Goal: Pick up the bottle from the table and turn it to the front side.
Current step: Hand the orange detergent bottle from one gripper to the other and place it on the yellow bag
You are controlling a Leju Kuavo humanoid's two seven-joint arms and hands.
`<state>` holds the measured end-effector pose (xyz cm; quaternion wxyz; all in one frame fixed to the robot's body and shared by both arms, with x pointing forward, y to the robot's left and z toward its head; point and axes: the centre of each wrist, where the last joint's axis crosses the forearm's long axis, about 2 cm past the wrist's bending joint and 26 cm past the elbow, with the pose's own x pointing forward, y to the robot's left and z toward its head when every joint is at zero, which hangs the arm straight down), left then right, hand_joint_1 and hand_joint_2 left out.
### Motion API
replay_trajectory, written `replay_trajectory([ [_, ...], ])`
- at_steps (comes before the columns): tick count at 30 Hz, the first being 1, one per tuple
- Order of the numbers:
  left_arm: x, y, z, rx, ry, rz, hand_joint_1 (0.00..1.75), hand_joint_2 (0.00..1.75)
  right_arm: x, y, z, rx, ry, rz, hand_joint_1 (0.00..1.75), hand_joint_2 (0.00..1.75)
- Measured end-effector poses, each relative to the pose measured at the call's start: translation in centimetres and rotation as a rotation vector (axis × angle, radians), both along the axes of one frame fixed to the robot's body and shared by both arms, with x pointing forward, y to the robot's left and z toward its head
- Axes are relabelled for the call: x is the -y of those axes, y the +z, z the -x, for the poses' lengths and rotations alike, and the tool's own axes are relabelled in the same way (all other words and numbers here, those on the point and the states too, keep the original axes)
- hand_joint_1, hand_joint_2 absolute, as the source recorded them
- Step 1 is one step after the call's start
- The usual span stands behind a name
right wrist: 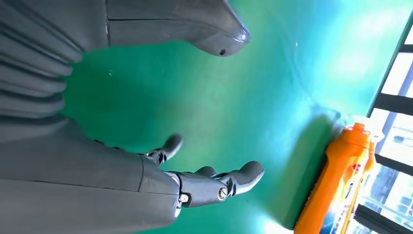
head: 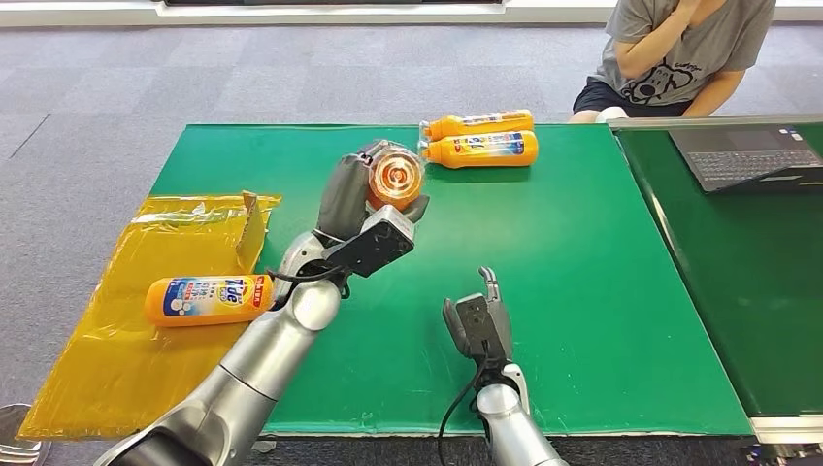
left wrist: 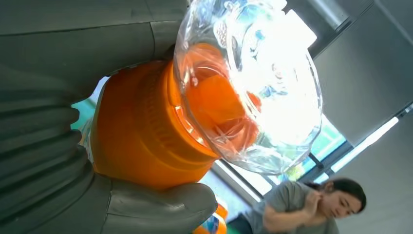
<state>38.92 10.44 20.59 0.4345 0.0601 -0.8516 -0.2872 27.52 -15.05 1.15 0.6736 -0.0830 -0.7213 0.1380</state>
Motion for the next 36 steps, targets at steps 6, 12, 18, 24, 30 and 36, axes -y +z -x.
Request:
replay_trajectory([
  [6,-2.0,0.8,-0.3,0.072,0.047,-0.089,1.75,1.75,0.2,-0.7,0.9,-0.029,-0.004,-0.001,0.0,0.0],
  [12,-3.1,1.1,-0.5,0.234,0.236,-0.301,1.75,1.75,0.6,-1.2,1.5,-0.048,-0.011,-0.001,0.0,0.0],
  [18,-3.0,0.6,-0.8,0.365,0.408,-0.697,1.75,1.75,0.8,-1.4,1.6,-0.056,-0.015,0.003,0.0,0.0],
  [24,-3.1,-0.4,-1.3,0.359,0.482,-0.84,1.75,1.75,1.1,-1.5,1.7,-0.059,-0.029,0.005,0.0,0.0],
  [30,-5.2,-1.7,-1.8,0.289,0.627,-0.882,1.75,1.75,1.6,-1.8,2.3,-0.067,-0.053,0.009,0.0,0.0],
  [36,-9.2,-3.4,-1.8,0.221,0.751,-0.941,1.75,1.75,2.2,-1.9,2.8,-0.073,-0.081,0.013,0.0,0.0],
])
